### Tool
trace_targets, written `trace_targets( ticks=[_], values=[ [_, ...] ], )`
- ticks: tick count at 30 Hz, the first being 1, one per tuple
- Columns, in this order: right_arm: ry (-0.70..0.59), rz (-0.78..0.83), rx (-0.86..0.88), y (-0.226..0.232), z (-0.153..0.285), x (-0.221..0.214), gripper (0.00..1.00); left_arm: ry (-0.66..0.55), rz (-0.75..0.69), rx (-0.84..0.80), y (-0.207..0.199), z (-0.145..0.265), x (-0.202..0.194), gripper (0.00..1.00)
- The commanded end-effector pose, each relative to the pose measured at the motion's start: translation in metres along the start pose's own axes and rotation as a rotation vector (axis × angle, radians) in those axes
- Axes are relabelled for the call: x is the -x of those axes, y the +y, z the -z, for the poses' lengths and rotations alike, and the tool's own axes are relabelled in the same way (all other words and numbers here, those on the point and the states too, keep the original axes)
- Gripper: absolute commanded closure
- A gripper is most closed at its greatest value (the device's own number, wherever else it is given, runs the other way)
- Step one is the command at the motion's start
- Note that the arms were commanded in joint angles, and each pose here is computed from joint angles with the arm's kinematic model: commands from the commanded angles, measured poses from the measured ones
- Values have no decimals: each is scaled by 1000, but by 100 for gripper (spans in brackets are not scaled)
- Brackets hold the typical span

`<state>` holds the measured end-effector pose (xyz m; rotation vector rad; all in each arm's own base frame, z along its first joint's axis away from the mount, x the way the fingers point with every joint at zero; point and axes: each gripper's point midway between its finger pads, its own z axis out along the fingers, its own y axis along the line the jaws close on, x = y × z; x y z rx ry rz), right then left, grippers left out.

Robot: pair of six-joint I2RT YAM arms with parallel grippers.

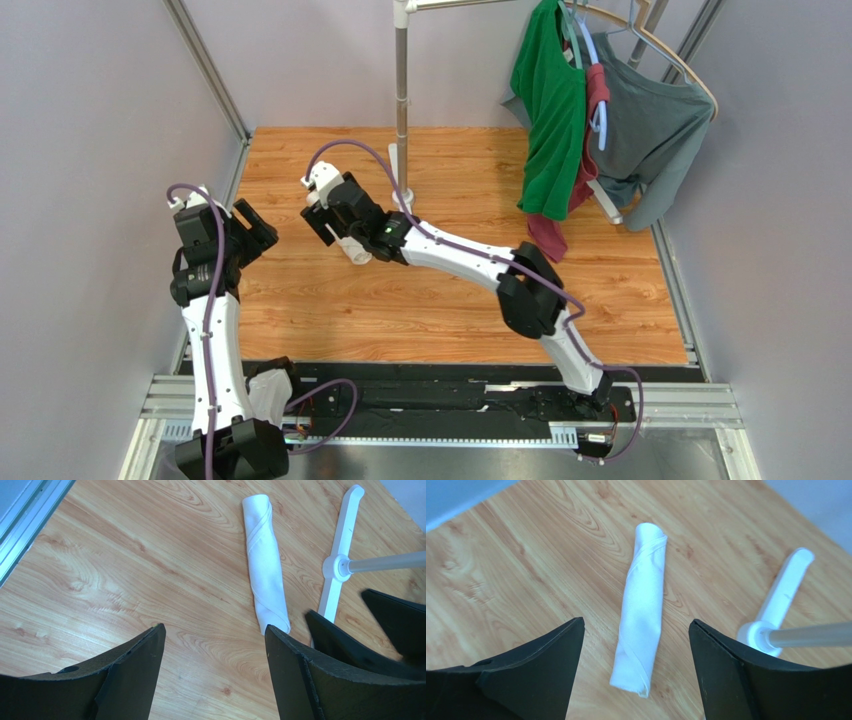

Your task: Fold the napkin, place the utensils inside, and roll it up

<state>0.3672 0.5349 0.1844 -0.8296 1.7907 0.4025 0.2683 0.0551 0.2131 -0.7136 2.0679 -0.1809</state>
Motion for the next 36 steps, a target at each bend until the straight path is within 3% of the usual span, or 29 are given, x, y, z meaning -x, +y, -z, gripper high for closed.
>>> trace_targets(
  ticks=[1,4,5,7,12,23,30,36],
  values=[
    [-167,-48,-23,-17,64,67,19,-64,-42,-44,-6,9,9,18],
    [-144,-82,-24,-27,93,50,19,-98,-62,-105,-17,17,12,14],
    [-87,-101,-22,-32,97,22,19,-104,-70,-137,-22,20,12,14],
    [-89,-195,23,-39,118,20,19,-145,-94,-181,-30,29,16,12],
    [23,-372,-24,-97,152,-55,19,-253,-213,-239,-47,60,25,11],
    [-125,-424,-325,-179,282,-74,19,-260,-332,-429,-79,90,8,7],
    [-193,-430,-493,-208,316,-95,19,-257,-338,-447,-83,88,9,7],
    [-185,-433,-512,-211,316,-100,19,-265,-331,-443,-83,88,11,7]
  ],
)
